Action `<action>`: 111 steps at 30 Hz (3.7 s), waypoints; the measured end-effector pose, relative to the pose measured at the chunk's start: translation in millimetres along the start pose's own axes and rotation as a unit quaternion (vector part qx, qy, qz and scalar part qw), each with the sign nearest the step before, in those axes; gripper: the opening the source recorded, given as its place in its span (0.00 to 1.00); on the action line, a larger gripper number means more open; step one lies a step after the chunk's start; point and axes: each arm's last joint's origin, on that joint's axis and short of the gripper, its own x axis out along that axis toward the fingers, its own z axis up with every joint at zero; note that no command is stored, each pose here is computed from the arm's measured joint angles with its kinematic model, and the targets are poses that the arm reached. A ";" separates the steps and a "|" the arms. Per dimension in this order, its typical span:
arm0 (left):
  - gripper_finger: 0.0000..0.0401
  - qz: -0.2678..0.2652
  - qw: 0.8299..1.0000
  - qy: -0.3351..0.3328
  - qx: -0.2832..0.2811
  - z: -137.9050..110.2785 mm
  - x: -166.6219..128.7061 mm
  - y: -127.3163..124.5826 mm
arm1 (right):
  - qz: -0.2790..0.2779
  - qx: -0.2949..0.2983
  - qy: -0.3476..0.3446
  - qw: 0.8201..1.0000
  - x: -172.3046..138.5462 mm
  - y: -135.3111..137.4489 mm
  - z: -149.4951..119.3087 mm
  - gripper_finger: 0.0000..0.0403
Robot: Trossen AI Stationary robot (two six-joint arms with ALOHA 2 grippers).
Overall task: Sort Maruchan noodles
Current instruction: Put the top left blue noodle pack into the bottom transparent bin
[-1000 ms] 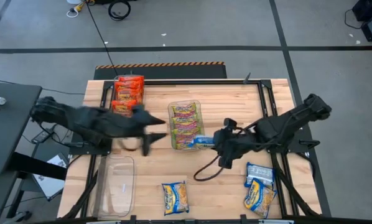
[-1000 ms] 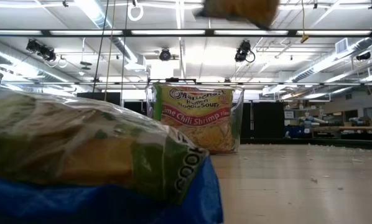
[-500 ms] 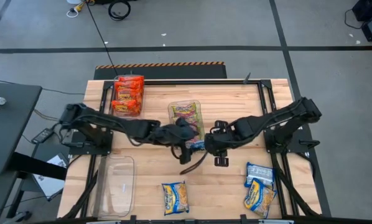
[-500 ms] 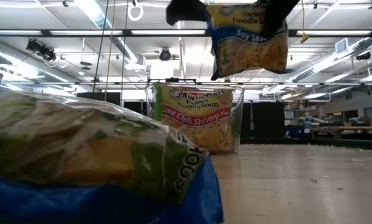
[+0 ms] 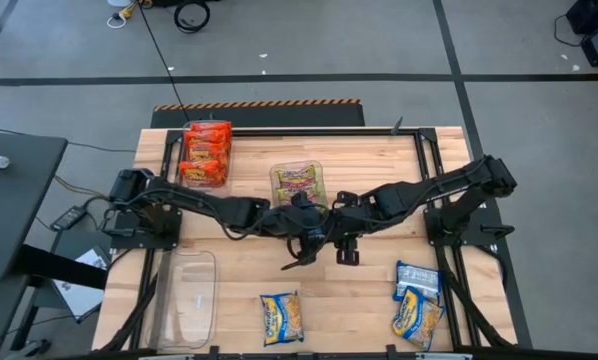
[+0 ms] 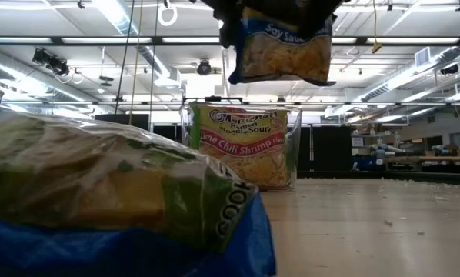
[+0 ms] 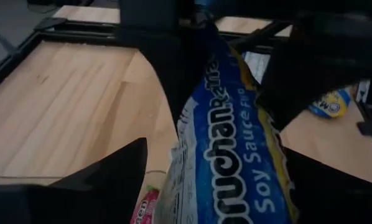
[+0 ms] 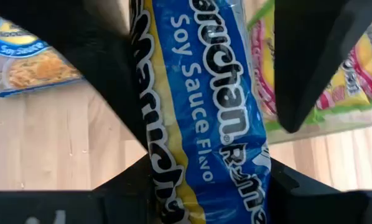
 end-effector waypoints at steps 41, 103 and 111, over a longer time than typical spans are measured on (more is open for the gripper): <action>0.44 -0.026 0.995 0.073 0.068 -56.8 11.3 -158.0 | -0.041 -0.045 -0.029 0.998 -12.5 124.0 -87.3 0.65; 0.00 -0.091 0.946 0.293 0.101 17.2 -32.5 -112.5 | -0.003 0.102 -0.043 0.994 -70.9 108.3 -109.5 0.65; 0.00 -0.186 0.910 0.357 0.096 35.0 -141.6 -110.7 | -0.010 0.108 -0.098 0.989 -71.3 110.8 -103.3 0.65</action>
